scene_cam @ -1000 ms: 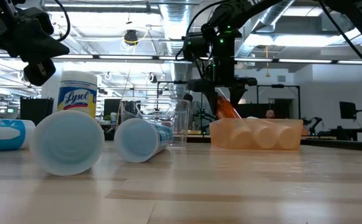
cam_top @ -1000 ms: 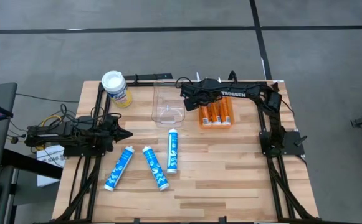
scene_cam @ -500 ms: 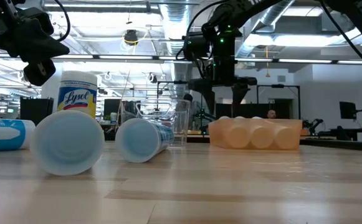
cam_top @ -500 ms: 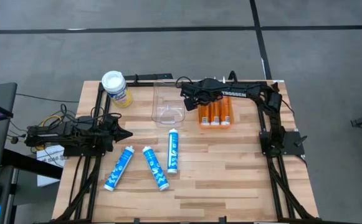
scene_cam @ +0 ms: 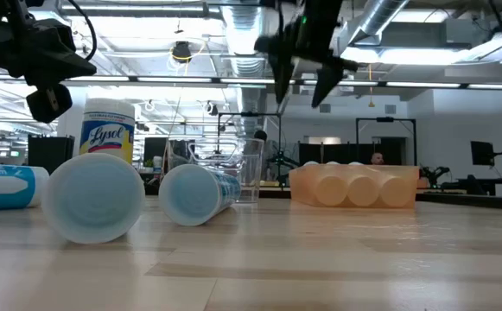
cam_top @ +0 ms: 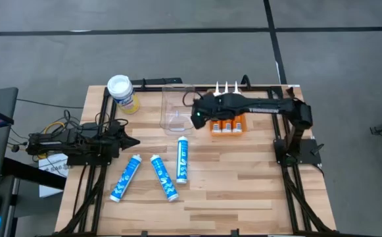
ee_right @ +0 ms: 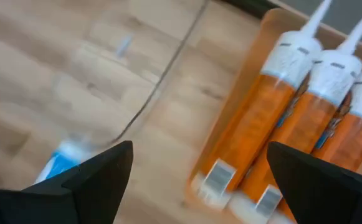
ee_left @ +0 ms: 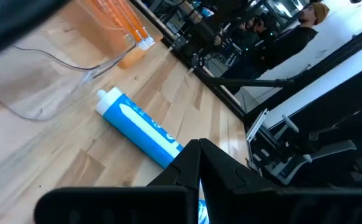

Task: Pick & place silicon tubes, Sealant and Lysol wipes
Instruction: Put the left blue sealant into the transparent bin

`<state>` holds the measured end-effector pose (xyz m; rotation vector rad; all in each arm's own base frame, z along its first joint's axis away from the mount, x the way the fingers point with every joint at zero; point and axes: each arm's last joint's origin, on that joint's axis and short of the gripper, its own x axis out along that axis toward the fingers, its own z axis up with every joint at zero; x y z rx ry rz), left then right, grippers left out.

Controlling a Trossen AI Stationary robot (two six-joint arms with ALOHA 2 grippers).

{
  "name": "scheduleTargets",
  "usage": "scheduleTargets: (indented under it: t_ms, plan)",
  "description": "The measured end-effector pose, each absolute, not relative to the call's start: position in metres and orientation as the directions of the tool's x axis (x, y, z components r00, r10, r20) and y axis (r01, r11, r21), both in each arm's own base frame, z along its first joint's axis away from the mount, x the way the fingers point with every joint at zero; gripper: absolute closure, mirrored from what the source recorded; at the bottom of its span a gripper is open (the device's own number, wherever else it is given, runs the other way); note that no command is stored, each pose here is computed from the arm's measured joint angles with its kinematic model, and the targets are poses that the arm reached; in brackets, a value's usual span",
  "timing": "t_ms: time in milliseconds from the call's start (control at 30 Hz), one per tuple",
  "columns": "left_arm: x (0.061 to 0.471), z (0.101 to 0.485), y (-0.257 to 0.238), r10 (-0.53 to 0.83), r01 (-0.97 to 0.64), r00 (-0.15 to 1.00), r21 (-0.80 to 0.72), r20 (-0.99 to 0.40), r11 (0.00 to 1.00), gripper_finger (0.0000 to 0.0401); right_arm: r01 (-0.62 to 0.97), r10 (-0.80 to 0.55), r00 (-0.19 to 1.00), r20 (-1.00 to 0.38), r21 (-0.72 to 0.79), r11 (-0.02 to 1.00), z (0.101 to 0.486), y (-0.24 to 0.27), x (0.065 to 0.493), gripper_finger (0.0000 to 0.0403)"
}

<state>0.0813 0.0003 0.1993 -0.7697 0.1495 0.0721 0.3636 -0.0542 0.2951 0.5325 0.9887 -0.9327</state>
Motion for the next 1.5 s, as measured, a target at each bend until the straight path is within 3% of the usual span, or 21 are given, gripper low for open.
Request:
scheduleTargets:
  t_ms: [267, 600, 800, 1200, 1500]
  plan:
    - [0.081, 0.201, -0.003, -0.119, -0.011, 0.983, -0.686, -0.142, 0.728, 0.0401, 0.815, -0.380, 0.248, -0.891, -0.021, 0.579, 0.304, 0.008, 0.353, 0.0042]
    - [0.079, 0.234, -0.005, -0.161, 0.051, 0.981, -0.667, -0.106, 0.743, 0.0401, 0.868, -0.511, 0.128, -0.850, -0.153, 0.472, 0.302, 0.033, 0.335, 0.0044]
    - [0.097, 0.260, -0.005, -0.088, -0.053, 0.975, -0.594, -0.205, 0.803, 0.0401, 0.781, -0.525, 0.171, -0.834, -0.210, 0.588, 0.312, 0.038, 0.329, 0.0044]
    - [0.146, 0.281, -0.019, -0.013, -0.352, 0.774, -0.446, -0.633, 0.823, 0.0401, 0.611, -0.512, 0.493, -0.704, -0.139, 0.779, 0.379, 0.054, 0.275, 0.0044]
    - [0.149, 0.292, -0.035, 0.042, -0.574, 0.531, -0.323, -0.846, 0.753, 0.0401, 0.440, -0.347, 0.786, -0.512, 0.068, 0.896, 0.368, 0.071, 0.223, 0.0044]
